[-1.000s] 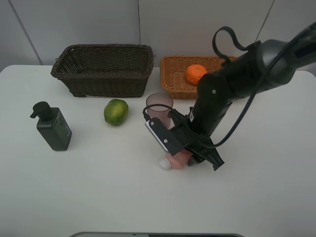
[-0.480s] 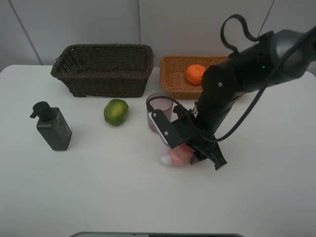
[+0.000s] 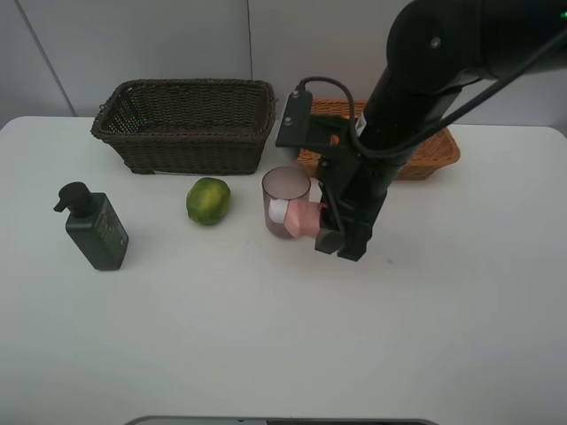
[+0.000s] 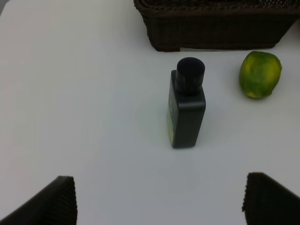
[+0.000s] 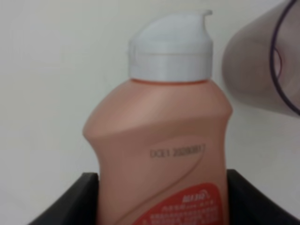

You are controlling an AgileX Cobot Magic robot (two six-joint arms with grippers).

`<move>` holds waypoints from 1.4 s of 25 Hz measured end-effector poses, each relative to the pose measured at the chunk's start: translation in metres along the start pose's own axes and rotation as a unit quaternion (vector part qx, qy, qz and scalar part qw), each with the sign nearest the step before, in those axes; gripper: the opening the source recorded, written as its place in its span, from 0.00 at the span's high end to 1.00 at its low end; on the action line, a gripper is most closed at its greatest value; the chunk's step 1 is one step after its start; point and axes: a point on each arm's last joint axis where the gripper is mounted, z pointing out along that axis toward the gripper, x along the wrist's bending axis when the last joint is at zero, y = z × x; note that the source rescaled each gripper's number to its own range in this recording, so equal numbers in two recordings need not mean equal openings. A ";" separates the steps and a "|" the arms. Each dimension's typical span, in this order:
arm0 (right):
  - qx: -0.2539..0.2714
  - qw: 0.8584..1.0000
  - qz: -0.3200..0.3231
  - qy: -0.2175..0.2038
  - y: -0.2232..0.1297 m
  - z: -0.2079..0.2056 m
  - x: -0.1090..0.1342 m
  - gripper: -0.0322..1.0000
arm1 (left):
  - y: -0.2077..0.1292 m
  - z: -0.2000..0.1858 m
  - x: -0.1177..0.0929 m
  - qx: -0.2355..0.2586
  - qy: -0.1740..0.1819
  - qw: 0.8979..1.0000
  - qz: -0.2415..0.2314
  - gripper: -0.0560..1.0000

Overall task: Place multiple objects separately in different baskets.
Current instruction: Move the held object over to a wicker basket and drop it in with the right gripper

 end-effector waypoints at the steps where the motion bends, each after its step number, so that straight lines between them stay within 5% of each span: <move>1: 0.000 1.000 0.025 0.002 0.003 -0.005 -0.002 0.95 | 0.000 0.000 0.000 0.000 0.000 1.000 0.000 0.08; 8: -0.067 0.981 0.180 -0.035 0.034 -0.045 -0.026 0.96 | 0.000 0.000 0.000 0.000 0.000 1.000 0.000 0.08; 18: -0.160 0.951 0.252 -0.078 0.098 -0.041 -0.084 0.96 | 0.000 0.000 0.000 0.000 0.000 1.000 0.000 0.08; 29: -0.334 0.873 0.326 -0.144 0.141 -0.001 -0.139 0.96 | 0.000 0.000 0.000 0.000 0.000 1.000 0.000 0.08; 35: -0.356 0.854 0.341 -0.166 0.134 0.044 -0.160 0.97 | 0.000 0.000 0.000 0.000 0.000 1.000 0.000 0.08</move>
